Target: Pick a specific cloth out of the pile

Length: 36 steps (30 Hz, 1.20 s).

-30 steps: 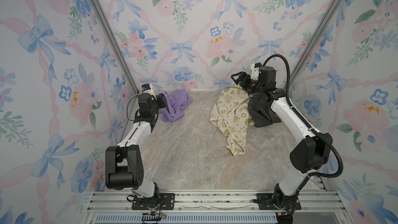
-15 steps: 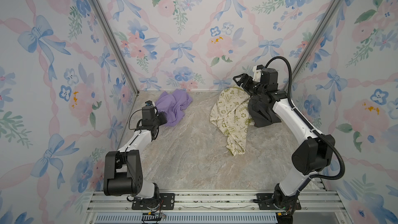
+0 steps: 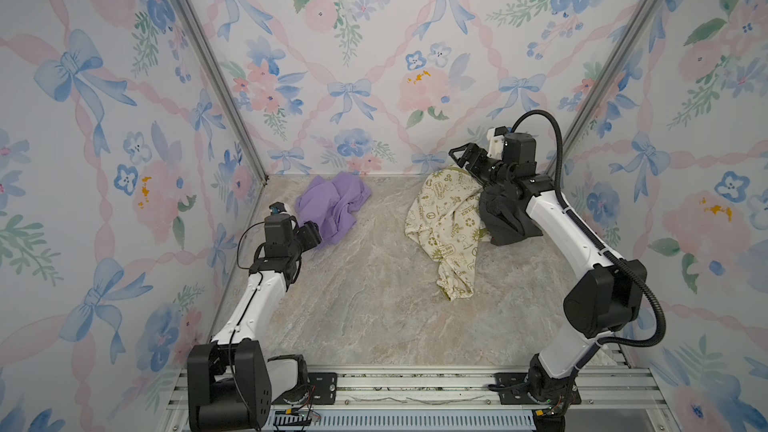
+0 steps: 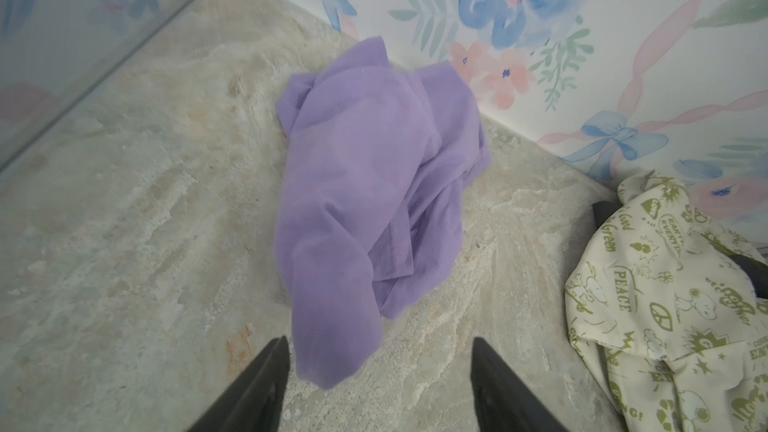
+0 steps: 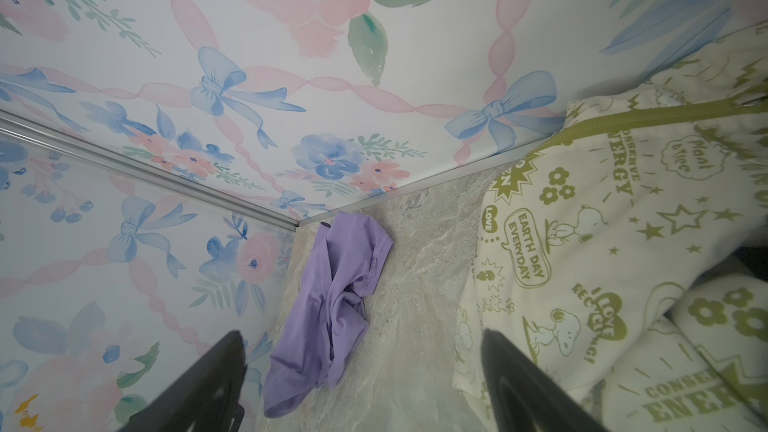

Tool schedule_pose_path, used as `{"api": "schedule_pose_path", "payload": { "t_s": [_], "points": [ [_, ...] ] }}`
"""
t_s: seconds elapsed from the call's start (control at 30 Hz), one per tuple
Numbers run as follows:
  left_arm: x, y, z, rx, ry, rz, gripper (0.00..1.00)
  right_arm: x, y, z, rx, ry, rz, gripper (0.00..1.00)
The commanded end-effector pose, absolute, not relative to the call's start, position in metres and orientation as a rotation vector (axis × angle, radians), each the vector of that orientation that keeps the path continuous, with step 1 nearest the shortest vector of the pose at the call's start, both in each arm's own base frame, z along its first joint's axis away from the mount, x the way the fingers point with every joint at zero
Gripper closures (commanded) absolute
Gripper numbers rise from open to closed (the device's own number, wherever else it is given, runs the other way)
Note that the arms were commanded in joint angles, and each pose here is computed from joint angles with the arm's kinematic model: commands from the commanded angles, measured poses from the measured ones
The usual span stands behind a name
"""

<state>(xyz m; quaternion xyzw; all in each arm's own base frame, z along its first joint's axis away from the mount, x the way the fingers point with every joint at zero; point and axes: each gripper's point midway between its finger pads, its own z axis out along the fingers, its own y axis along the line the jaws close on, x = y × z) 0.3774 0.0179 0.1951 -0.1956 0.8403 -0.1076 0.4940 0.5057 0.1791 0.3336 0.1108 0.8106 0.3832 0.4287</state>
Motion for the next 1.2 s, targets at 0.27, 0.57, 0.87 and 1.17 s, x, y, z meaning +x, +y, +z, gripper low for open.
{"api": "schedule_pose_path", "payload": {
  "t_s": [0.27,0.57,0.87,1.17],
  "points": [
    [0.389,0.041,0.319,-0.419,1.703,-0.146,0.14,0.493,0.168,0.352,0.232,1.980,0.934,0.08],
    [0.432,0.003,0.283,-0.378,1.801,-0.414,0.11,0.482,0.158,0.354,0.237,1.980,0.911,0.06],
    [0.469,-0.017,0.198,-0.458,1.956,-0.554,0.10,0.479,0.146,0.352,0.249,1.988,0.891,0.05],
    [0.455,-0.020,0.103,-0.554,2.122,-0.562,0.10,0.476,0.136,0.346,0.265,2.006,0.868,0.04]
  ]
}}
